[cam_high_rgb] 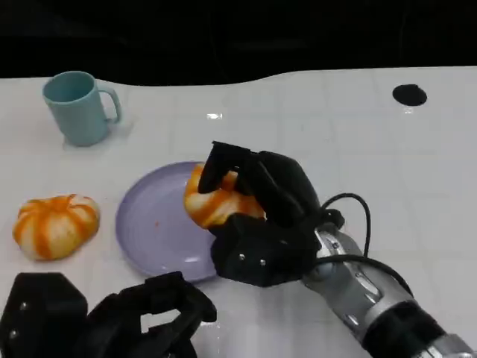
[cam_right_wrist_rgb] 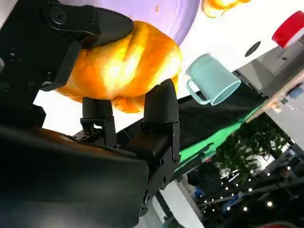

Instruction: Grasp the bread from the table and place it into the plate.

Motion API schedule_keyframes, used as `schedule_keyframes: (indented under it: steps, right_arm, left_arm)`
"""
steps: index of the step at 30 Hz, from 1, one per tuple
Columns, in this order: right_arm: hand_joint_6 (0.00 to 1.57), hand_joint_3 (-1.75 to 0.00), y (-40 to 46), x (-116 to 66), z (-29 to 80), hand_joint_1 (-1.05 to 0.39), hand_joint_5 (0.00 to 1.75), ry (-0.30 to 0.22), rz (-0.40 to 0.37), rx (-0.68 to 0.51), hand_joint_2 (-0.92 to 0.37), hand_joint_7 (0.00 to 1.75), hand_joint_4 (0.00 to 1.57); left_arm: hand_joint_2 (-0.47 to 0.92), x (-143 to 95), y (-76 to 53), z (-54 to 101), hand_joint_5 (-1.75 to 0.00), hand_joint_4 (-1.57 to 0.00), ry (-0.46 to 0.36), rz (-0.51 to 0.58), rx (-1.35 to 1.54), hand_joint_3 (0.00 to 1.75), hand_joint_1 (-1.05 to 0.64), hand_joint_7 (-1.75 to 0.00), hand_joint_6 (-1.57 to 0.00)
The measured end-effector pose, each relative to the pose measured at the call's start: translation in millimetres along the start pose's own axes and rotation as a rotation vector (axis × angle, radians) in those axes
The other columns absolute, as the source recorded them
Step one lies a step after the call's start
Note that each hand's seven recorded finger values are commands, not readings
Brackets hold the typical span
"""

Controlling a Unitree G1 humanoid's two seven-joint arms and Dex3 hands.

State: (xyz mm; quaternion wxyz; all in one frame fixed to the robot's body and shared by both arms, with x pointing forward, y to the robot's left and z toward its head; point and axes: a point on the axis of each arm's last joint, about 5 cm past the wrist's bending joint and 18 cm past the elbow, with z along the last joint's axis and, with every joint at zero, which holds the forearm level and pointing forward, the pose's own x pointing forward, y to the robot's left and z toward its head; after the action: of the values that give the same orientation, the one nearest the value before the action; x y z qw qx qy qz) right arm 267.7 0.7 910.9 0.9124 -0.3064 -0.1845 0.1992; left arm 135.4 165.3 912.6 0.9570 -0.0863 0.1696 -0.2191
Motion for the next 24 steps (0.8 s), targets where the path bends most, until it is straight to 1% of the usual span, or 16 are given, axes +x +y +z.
schedule_keyframes:
  steps: [1,2,3,4,5,7,8,9,10,13,16,18,24]
  right_arm:
    - [0.71,-1.24,1.3,0.9,0.5,-0.15,1.75,0.008,0.007,0.005,-0.42,1.34,0.87]
    - [0.74,-1.14,2.5,1.7,0.7,-0.16,1.75,0.018,0.016,0.007,-0.46,1.14,0.82]
    - [0.76,-1.0,3.0,2.6,1.2,-0.16,1.7,0.029,0.028,0.007,-0.52,0.92,0.74]
    - [0.76,-0.82,3.0,3.8,2.1,-0.19,1.5,0.04,0.044,0.011,-0.61,0.67,0.63]
    - [0.74,-0.63,2.8,5.2,3.1,-0.23,1.26,0.053,0.061,0.018,-0.71,0.5,0.59]
    - [0.7,-0.32,1.9,7.0,4.5,-0.3,0.88,0.078,0.105,0.011,-0.87,0.25,0.49]
    - [0.65,-0.28,1.5,7.3,4.5,-0.36,0.74,0.091,0.125,0.006,-0.89,0.18,0.41]
    - [0.61,-0.26,1.1,7.4,4.4,-0.4,0.64,0.1,0.147,-0.003,-0.91,0.13,0.35]
    - [0.52,-0.28,0.4,7.4,4.2,-0.47,0.54,0.104,0.171,-0.015,-0.92,0.07,0.25]
    - [0.32,-0.34,-4.8,7.5,4.4,-0.6,0.38,0.108,0.261,-0.064,-0.92,0.01,0.08]
    - [0.22,-0.38,-12.2,8.7,7.1,-0.68,0.33,0.103,0.334,-0.09,-0.92,0.0,0.02]
    - [0.19,-0.39,-15.3,9.1,9.4,-0.72,0.31,0.095,0.368,-0.098,-0.92,0.0,0.0]
    - [0.19,-0.39,-24.3,6.7,14.5,-0.73,0.3,0.074,0.41,-0.109,-0.92,0.01,0.01]
  left_arm:
    - [0.91,-0.2,-0.3,0.1,-1.75,-0.7,-0.001,-0.001,0.001,0.57,-0.39,-1.42,-0.65]
    - [0.91,-0.4,-0.5,0.4,-1.75,-0.7,-0.002,-0.001,0.003,0.57,-0.39,-1.43,-0.65]
    - [0.91,-0.6,-0.7,0.7,-1.75,-0.7,-0.004,-0.001,0.004,0.58,-0.39,-1.43,-0.65]
    - [0.91,-0.7,-0.8,0.9,-1.75,-0.7,-0.005,-0.001,0.004,0.58,-0.39,-1.43,-0.65]
    - [0.91,-0.8,-0.8,0.8,-1.75,-0.7,-0.005,-0.001,0.004,0.58,-0.39,-1.43,-0.65]
    - [0.91,-0.9,-1.0,0.9,-1.75,-0.7,-0.005,-0.002,0.004,0.59,-0.39,-1.43,-0.65]
    - [0.9,-1.0,-1.0,1.0,-1.75,-0.7,-0.006,-0.002,0.004,0.59,-0.39,-1.44,-0.65]
    - [0.9,-1.1,-1.1,1.2,-1.75,-0.7,-0.007,-0.002,0.005,0.59,-0.39,-1.44,-0.65]
    - [0.9,-1.1,-1.3,1.5,-1.75,-0.7,-0.008,-0.002,0.006,0.6,-0.39,-1.44,-0.65]
    - [0.9,-1.3,-1.5,1.9,-1.75,-0.7,-0.01,-0.003,0.007,0.61,-0.38,-1.44,-0.64]
    - [0.9,-1.3,-1.5,1.8,-1.75,-0.7,-0.01,-0.003,0.007,0.61,-0.38,-1.44,-0.64]
    - [0.89,-1.3,-1.4,1.9,-1.75,-0.7,-0.01,-0.003,0.007,0.61,-0.38,-1.44,-0.64]
    - [0.89,-1.2,-1.4,1.9,-1.75,-0.69,-0.01,-0.002,0.008,0.62,-0.38,-1.44,-0.63]
